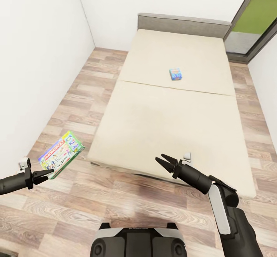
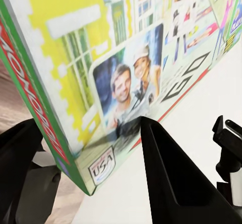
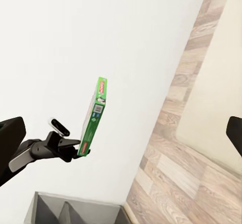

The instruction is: Put all the toys in the child's room - the three board games (two on the bed and one on the table), the two jigsaw puzzles on the table, and the tennis ball on the table - inside the toy box on the table in the child's room.

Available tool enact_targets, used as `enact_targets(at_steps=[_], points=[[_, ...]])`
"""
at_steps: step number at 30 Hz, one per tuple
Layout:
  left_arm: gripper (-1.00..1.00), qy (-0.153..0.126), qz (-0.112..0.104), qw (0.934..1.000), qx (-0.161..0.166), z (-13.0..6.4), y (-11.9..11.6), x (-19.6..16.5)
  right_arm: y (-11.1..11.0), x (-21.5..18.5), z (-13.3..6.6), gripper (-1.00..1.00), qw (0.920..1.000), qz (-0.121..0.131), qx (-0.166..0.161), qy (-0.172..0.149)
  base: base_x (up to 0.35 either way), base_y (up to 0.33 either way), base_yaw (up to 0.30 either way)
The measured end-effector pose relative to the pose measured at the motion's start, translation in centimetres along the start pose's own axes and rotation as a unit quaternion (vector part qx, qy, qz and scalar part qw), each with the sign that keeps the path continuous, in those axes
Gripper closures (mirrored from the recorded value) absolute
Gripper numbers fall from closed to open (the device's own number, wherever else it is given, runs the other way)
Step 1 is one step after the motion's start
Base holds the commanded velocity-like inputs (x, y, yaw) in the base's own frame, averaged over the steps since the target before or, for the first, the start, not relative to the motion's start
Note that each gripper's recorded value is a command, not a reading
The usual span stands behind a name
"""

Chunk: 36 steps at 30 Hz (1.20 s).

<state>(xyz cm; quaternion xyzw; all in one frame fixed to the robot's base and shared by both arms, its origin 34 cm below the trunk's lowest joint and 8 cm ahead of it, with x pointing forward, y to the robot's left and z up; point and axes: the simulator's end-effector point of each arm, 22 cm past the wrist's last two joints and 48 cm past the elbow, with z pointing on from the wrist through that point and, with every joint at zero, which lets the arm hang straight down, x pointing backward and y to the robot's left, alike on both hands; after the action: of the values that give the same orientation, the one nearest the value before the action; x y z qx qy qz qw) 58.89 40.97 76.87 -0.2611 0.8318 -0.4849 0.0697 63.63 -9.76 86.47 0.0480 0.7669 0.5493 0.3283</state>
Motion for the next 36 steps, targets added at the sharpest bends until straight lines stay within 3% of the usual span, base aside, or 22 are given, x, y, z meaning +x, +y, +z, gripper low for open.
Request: enact_targets(at_steps=[36], points=[[1.00,-0.011,0.024,0.9995,0.015,-1.0,-2.9,-0.6,2.6,-1.9,-0.2,-1.00,0.9995,-0.025,-0.014,-0.012,0.000,0.000,0.003]])
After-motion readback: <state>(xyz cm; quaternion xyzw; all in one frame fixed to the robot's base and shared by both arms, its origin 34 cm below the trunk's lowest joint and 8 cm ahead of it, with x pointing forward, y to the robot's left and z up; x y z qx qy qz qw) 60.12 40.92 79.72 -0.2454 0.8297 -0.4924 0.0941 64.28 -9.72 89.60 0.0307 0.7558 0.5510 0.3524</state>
